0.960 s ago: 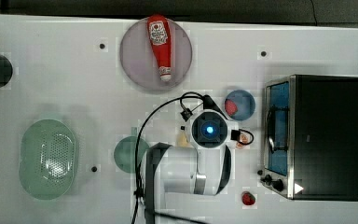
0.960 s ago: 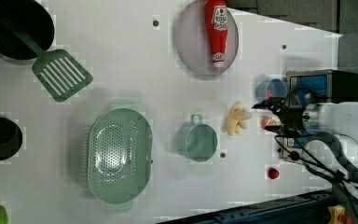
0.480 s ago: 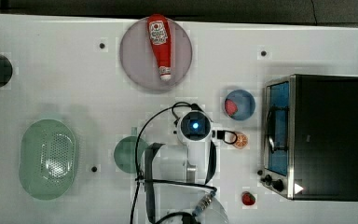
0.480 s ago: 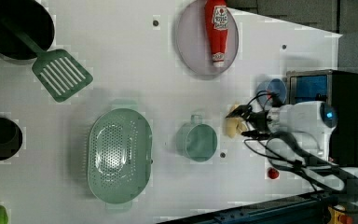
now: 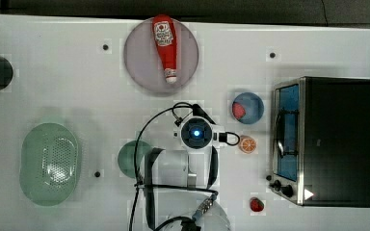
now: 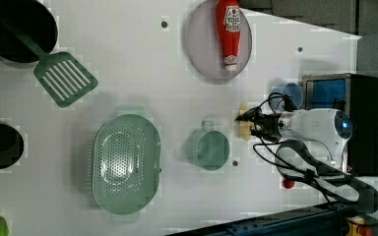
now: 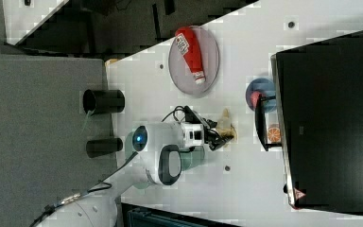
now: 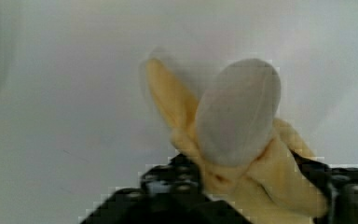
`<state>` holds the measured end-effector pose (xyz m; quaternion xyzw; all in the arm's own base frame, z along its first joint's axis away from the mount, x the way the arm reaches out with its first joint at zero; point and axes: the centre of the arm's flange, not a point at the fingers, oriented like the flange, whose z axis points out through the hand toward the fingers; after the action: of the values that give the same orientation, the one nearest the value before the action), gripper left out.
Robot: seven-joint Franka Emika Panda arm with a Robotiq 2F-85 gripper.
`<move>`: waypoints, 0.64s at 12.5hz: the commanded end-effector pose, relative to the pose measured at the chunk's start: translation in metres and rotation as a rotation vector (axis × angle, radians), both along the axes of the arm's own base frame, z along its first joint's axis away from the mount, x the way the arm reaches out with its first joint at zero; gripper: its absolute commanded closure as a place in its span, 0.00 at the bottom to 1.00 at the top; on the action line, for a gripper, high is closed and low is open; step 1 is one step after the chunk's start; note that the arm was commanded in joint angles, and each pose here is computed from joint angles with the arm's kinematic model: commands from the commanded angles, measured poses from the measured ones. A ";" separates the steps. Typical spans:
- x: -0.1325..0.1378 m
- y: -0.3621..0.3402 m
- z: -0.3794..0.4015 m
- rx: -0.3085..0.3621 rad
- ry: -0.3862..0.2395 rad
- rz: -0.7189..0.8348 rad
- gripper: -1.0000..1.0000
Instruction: Pick banana from table and place on oven.
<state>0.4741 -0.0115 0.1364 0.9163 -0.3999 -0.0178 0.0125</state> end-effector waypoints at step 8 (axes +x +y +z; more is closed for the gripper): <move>0.027 -0.013 0.156 -0.009 -0.151 -0.014 0.71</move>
<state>0.4799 -0.0204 0.2304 0.9157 -0.4018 -0.0006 0.0102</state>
